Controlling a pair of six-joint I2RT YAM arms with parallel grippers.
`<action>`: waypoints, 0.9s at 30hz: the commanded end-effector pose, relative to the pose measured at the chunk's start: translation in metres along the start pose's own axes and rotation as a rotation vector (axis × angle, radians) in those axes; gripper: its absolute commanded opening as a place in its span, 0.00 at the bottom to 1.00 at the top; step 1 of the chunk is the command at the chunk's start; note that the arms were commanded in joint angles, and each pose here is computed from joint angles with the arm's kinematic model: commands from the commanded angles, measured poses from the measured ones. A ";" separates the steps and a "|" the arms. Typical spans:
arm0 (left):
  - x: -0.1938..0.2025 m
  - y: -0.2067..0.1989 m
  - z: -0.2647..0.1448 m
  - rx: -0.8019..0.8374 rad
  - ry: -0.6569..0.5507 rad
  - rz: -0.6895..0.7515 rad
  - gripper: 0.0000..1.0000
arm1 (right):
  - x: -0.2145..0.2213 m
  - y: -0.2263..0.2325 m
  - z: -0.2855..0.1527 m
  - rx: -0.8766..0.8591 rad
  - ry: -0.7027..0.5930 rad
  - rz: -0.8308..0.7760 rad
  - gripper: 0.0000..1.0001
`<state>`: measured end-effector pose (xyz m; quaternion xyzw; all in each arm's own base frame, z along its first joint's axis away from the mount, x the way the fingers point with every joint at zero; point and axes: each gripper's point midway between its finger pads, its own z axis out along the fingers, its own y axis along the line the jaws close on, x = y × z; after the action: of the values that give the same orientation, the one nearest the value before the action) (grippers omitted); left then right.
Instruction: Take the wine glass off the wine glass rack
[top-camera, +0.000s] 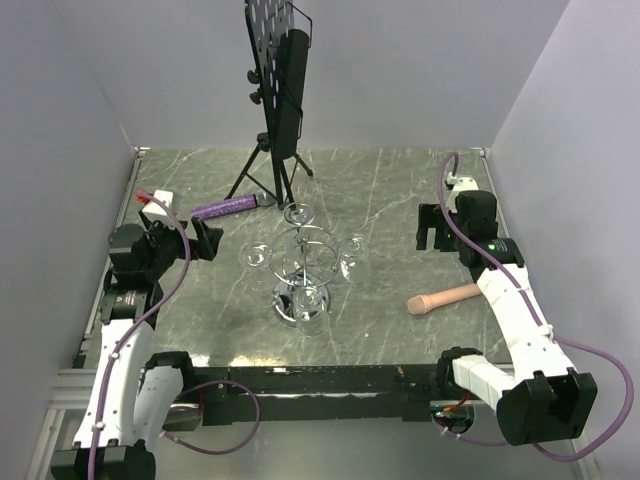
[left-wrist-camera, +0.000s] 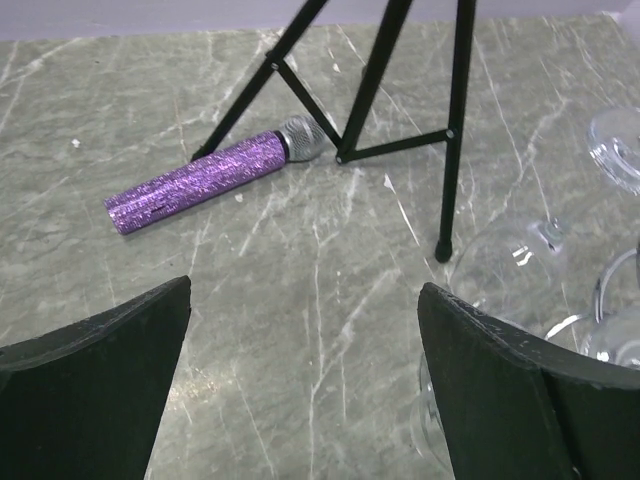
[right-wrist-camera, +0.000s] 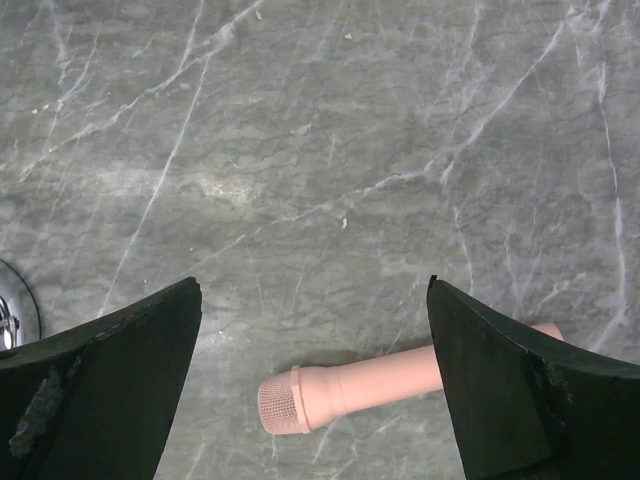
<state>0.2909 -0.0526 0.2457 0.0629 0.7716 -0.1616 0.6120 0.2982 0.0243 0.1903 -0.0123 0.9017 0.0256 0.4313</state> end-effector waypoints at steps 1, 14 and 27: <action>0.007 -0.014 -0.007 0.082 0.019 0.047 1.00 | -0.020 0.003 -0.002 -0.013 -0.067 0.015 1.00; 0.022 -0.026 -0.030 0.142 0.050 0.170 1.00 | -0.021 0.012 0.000 -0.074 -0.044 -0.037 1.00; 0.058 -0.081 -0.052 0.603 0.156 0.378 0.96 | -0.022 0.025 -0.001 -0.156 -0.029 -0.071 1.00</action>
<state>0.2245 -0.0989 0.2045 0.3093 0.7596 -0.2214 0.5276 0.3010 0.0442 0.1842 -0.0619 0.9041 0.0703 0.4170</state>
